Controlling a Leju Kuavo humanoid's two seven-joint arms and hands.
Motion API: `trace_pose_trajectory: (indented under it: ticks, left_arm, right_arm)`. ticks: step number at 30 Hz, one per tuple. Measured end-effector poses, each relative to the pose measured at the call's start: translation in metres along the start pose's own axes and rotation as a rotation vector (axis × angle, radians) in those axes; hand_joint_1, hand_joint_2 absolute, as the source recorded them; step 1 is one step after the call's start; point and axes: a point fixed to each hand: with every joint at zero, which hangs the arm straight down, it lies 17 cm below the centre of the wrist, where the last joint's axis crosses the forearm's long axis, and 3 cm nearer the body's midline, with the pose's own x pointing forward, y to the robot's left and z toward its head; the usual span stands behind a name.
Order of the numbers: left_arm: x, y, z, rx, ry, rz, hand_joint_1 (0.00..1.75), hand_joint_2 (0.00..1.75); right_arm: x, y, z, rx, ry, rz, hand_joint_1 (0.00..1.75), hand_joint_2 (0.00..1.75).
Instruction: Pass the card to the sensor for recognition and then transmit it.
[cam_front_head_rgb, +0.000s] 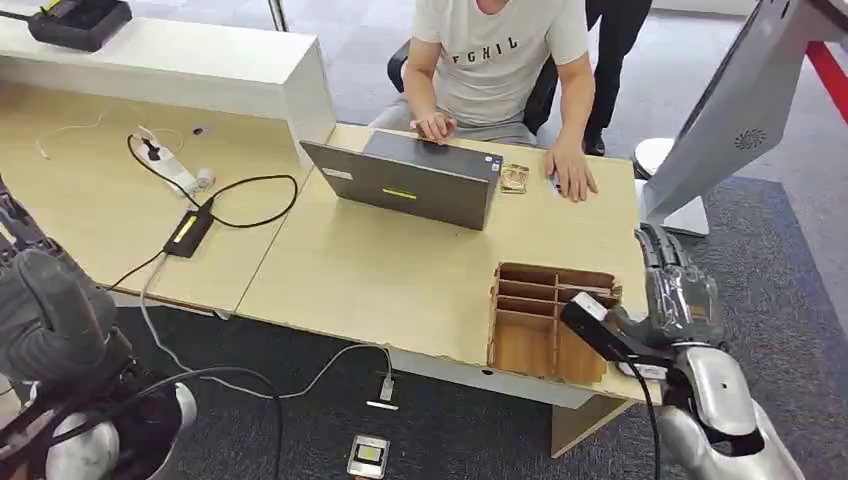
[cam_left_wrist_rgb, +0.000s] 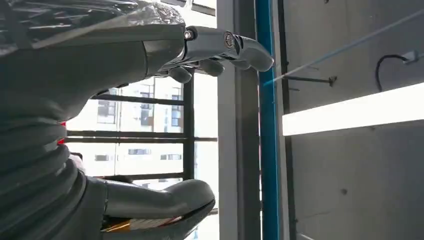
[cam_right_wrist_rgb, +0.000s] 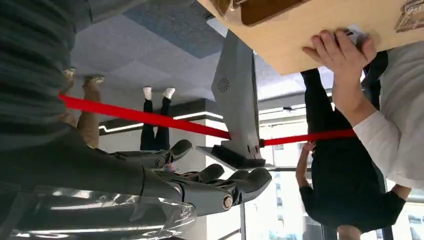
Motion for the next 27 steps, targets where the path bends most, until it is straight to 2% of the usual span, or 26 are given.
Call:
trace_pose_trajectory:
  ticks: [12, 27]
  left_arm:
    - [0.000, -0.001, 0.000, -0.004, -0.006, -0.002, 0.00, 1.75]
    - [0.000, 0.001, -0.002, 0.008, -0.012, -0.009, 0.00, 1.75]
  right_arm:
    - [0.013, 0.011, 0.007, 0.047, -0.014, -0.125, 0.00, 1.75]
    - [0.072, 0.014, 0.002, 0.058, -0.143, -0.217, 0.00, 1.75]
